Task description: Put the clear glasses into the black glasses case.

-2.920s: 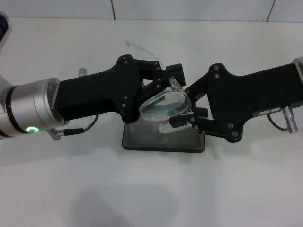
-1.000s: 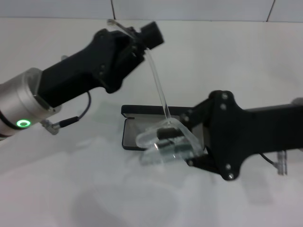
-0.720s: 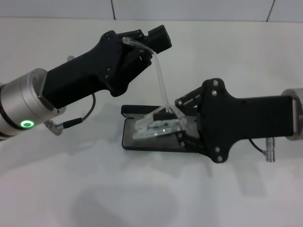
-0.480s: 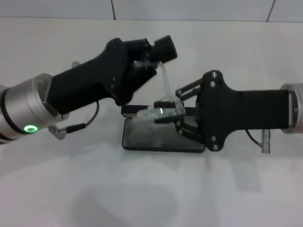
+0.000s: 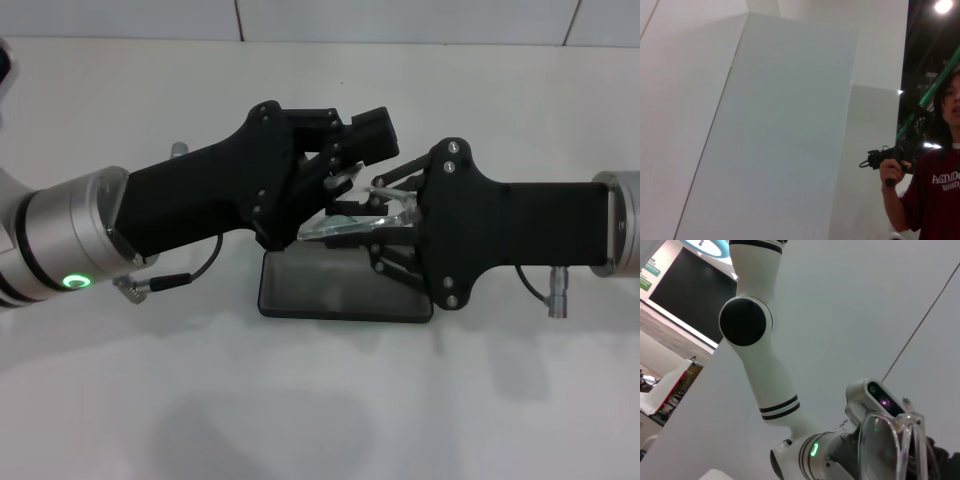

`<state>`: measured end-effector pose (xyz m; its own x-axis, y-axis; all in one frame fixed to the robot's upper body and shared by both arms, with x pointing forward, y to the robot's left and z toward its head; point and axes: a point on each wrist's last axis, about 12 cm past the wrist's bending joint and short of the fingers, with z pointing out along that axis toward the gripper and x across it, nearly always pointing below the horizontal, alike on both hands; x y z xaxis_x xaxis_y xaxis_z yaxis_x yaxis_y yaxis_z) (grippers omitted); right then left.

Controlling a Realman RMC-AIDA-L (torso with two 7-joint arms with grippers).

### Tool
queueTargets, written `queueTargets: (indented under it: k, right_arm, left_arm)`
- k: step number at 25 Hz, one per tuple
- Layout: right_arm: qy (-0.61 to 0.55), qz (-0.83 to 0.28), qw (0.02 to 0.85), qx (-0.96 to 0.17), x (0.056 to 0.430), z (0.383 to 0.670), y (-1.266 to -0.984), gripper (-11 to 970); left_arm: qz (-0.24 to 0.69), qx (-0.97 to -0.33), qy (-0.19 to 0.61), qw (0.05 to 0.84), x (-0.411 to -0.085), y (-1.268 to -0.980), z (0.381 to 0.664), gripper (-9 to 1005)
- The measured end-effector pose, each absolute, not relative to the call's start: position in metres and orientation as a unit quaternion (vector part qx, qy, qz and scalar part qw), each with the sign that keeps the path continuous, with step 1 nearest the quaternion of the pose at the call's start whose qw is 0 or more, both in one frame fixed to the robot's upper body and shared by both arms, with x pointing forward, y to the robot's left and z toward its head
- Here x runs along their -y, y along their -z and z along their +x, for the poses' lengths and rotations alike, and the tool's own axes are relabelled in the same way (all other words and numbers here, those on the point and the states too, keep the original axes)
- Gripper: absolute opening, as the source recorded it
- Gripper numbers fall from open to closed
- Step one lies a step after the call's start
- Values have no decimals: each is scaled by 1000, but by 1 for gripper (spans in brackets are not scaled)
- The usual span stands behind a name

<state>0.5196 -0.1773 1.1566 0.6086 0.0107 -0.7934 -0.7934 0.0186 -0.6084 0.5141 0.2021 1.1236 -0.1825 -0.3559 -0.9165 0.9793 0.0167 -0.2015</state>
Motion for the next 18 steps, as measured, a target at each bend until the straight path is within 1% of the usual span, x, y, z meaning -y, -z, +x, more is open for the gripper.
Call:
queueTargets:
  k: [12,18]
  right_arm:
    - [-323,-627,637,-312,178,514,-1153,113]
    - [-324,-628,635,-313,177,513,-1152,114]
  left_arm:
    - [318,-460,612,559,-209,-1123,512,64]
    - [338,-443,626,545,-208,-1124,506,64]
